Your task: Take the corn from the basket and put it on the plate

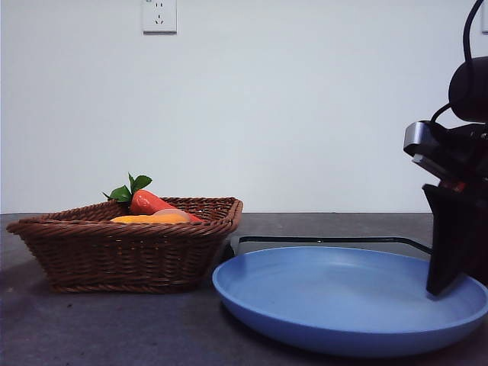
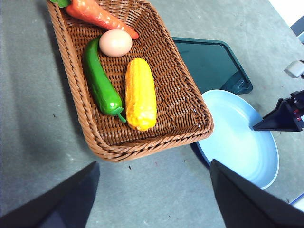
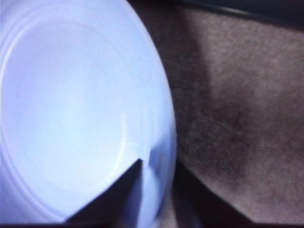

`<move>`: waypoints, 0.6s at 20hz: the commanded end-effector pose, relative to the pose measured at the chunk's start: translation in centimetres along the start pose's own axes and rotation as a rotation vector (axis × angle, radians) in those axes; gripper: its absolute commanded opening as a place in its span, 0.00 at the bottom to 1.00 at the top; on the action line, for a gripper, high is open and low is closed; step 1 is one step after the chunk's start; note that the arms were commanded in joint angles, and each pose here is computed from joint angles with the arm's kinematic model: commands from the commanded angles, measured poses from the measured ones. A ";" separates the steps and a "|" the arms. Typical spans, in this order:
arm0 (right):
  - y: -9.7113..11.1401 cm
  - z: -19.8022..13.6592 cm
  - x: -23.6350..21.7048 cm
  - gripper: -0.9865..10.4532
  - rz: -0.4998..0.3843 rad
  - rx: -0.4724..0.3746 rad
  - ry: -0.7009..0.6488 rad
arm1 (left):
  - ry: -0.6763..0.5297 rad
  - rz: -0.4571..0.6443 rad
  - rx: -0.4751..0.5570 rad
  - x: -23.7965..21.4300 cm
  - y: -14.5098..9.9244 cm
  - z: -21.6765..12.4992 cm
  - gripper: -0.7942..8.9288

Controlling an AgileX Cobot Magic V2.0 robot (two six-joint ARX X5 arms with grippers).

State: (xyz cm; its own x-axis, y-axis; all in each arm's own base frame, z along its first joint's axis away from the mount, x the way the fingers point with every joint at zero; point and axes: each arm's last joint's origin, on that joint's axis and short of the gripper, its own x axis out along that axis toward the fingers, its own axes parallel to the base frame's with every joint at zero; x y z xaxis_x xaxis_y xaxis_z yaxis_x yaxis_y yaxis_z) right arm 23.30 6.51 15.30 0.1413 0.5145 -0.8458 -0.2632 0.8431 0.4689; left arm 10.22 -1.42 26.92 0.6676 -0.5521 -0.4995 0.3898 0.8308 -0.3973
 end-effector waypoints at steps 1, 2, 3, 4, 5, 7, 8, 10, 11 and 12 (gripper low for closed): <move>0.1 0.5 0.2 0.09 -0.004 0.003 -0.004 | -0.016 -0.005 0.017 -0.2 -0.2 0.5 0.47; 0.0 0.5 0.2 0.09 -0.010 0.006 -0.004 | -0.013 -0.005 0.015 -0.1 -0.1 0.5 0.47; 0.0 0.5 0.2 0.09 -0.017 0.009 -0.005 | -0.012 -0.005 0.012 -0.1 -0.1 0.5 0.47; 0.0 0.5 0.1 0.09 -0.021 0.015 -0.004 | -0.011 -0.006 0.008 0.1 0.0 0.6 0.47; 0.0 0.4 0.1 0.09 -0.021 0.018 -0.002 | -0.009 -0.007 0.006 0.2 0.0 0.7 0.47; 0.0 0.3 -0.2 0.09 -0.024 0.025 0.002 | -0.001 -0.009 0.000 0.4 0.1 0.9 0.47; 0.0 0.3 -0.4 0.09 -0.025 0.028 0.002 | 0.005 -0.011 -0.002 0.5 0.1 1.1 0.47; 0.1 0.1 -1.2 0.09 -0.035 0.035 -0.009 | 0.015 -0.008 -0.002 0.7 0.1 1.5 0.47; 0.2 -0.1 -1.6 0.09 -0.041 0.036 -0.016 | 0.019 -0.008 -0.001 0.8 0.1 1.9 0.47; 0.3 -0.3 -2.2 0.09 -0.052 0.035 -0.026 | 0.022 -0.009 0.003 0.9 0.1 2.3 0.47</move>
State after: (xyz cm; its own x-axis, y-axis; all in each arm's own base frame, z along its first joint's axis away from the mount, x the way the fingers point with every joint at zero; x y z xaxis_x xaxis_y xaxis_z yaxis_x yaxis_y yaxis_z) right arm 22.51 5.70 16.81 0.1608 0.4906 -0.8564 -0.2123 0.8646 0.4554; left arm 11.95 -1.67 27.21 0.6305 -0.5619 -0.5356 0.3823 0.8252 -0.4157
